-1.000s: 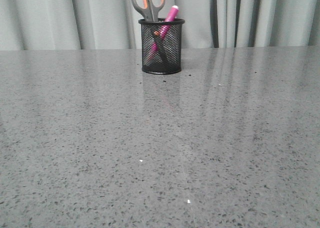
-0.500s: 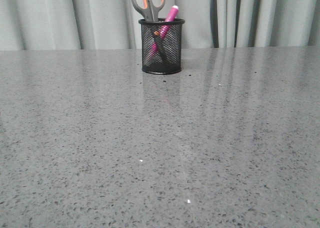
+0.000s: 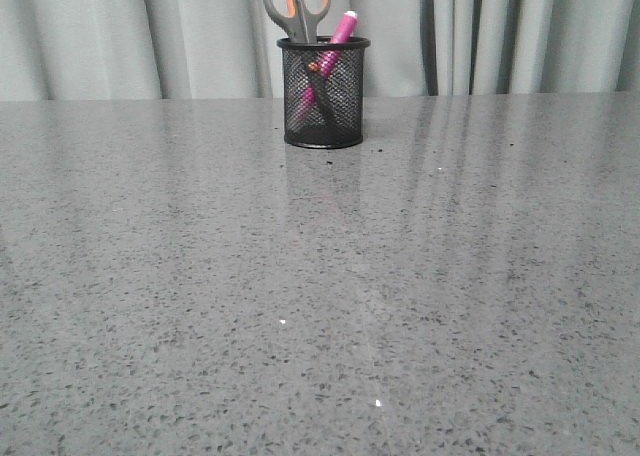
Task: Put pen and scissors into bin
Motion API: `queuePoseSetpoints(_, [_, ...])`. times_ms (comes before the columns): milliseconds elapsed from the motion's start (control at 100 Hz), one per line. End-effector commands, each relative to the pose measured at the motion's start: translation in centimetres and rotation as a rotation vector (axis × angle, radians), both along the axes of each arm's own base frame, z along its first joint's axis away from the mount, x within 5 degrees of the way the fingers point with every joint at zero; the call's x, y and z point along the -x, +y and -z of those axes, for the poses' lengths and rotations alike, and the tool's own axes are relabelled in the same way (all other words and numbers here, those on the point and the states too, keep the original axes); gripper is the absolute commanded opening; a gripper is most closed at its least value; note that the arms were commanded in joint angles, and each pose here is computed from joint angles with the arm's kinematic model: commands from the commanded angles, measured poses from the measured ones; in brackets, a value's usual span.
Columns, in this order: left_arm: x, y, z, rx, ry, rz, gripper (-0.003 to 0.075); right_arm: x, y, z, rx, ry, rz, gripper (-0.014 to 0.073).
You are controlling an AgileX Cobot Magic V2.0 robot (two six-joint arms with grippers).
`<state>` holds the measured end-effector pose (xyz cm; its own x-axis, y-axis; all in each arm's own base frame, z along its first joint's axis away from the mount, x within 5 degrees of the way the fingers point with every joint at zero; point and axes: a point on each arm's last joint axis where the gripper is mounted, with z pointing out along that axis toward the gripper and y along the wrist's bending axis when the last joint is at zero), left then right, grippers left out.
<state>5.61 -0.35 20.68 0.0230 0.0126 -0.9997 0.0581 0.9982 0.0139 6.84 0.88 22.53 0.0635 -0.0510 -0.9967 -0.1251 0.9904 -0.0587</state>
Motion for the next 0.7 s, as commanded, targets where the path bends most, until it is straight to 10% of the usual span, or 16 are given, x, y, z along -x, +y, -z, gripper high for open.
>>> queuePoseSetpoints(0, [0.1,0.0,0.7,0.02,-0.059,0.005,-0.0019,0.1,-0.4,-0.8,0.01,-0.069,0.052,-0.007])
queuePoseSetpoints(690, [0.1,0.0,0.7,0.02,-0.059,0.005,-0.0019,1.3,-0.6,2.5,0.097,0.025,0.083,-0.007])
